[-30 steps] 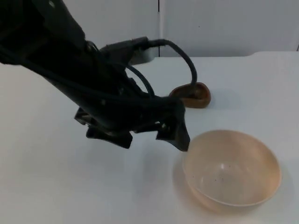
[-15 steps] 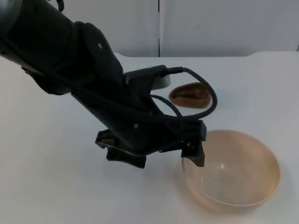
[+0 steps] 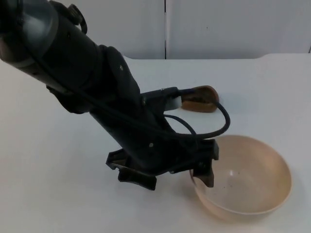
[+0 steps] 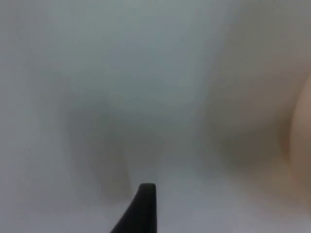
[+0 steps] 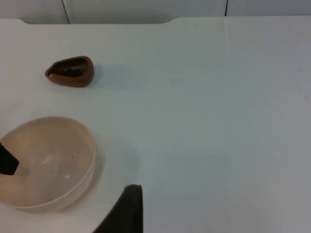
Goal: Pick up the bowl with the left hand and pour the coffee beans from the cup into the bowl with the right hand.
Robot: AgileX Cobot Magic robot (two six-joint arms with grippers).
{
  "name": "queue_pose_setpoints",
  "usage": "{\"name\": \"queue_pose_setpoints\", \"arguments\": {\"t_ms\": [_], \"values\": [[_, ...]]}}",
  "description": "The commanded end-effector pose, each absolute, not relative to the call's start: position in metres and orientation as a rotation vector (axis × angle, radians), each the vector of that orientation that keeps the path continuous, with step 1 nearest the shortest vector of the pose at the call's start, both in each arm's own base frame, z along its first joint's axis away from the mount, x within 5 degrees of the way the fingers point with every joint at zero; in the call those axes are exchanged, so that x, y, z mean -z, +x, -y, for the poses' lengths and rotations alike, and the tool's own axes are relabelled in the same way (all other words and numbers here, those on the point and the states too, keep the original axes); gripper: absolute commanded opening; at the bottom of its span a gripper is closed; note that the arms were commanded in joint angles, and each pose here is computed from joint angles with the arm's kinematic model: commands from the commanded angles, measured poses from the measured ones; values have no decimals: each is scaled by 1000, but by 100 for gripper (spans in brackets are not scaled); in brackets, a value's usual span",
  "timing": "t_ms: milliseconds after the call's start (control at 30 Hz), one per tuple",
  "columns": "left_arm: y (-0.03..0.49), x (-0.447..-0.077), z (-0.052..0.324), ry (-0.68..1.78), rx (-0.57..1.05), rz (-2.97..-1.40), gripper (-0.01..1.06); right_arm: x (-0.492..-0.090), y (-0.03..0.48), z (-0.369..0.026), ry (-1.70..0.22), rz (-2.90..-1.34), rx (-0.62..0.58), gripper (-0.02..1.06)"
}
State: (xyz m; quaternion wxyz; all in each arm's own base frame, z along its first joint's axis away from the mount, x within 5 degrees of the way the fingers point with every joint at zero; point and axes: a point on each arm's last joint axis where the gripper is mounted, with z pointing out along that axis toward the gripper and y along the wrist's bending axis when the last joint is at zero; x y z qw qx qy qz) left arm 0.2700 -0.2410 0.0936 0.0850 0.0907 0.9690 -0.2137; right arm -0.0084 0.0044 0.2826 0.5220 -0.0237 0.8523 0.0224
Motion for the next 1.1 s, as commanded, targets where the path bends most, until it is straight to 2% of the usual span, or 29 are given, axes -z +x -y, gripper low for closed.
{"name": "queue_pose_setpoints", "arguments": {"t_ms": [0,67,133,167,200,333,367,500,533,567,800,1067], "values": [[271,-95,244,240,648,-2877,90,-280,-8,-4,-50,-2046,-49,105],[272,-95,244,211,657,-2872,86,-280,-8,-4,-50,-2046,-49,105],[273,-95,244,205,653,-2861,76,-280,-8,-4,-50,-2046,-49,105],[273,-95,244,205,653,-2861,76,-280,-8,-4,-50,-2046,-49,105],[273,-95,244,204,652,-2859,71,-280,-8,-4,-50,-2046,-49,105],[274,-95,244,196,651,-2854,41,-280,-8,-4,-50,-2046,-49,105],[274,-95,244,196,651,-2854,41,-280,-8,-4,-50,-2046,-49,105],[274,-95,244,195,650,-2852,5,-280,-8,-4,-50,-2046,-49,105],[274,-95,244,195,650,-2852,5,-280,-8,-4,-50,-2046,-49,105],[274,-95,244,195,650,-2852,0,-280,-8,-4,-50,-2046,-49,105],[278,-102,240,205,650,-2833,0,-280,-8,-4,-50,-2046,-49,105],[298,-116,205,161,631,-2839,0,-280,-8,-4,-50,-2046,-49,105]]}}
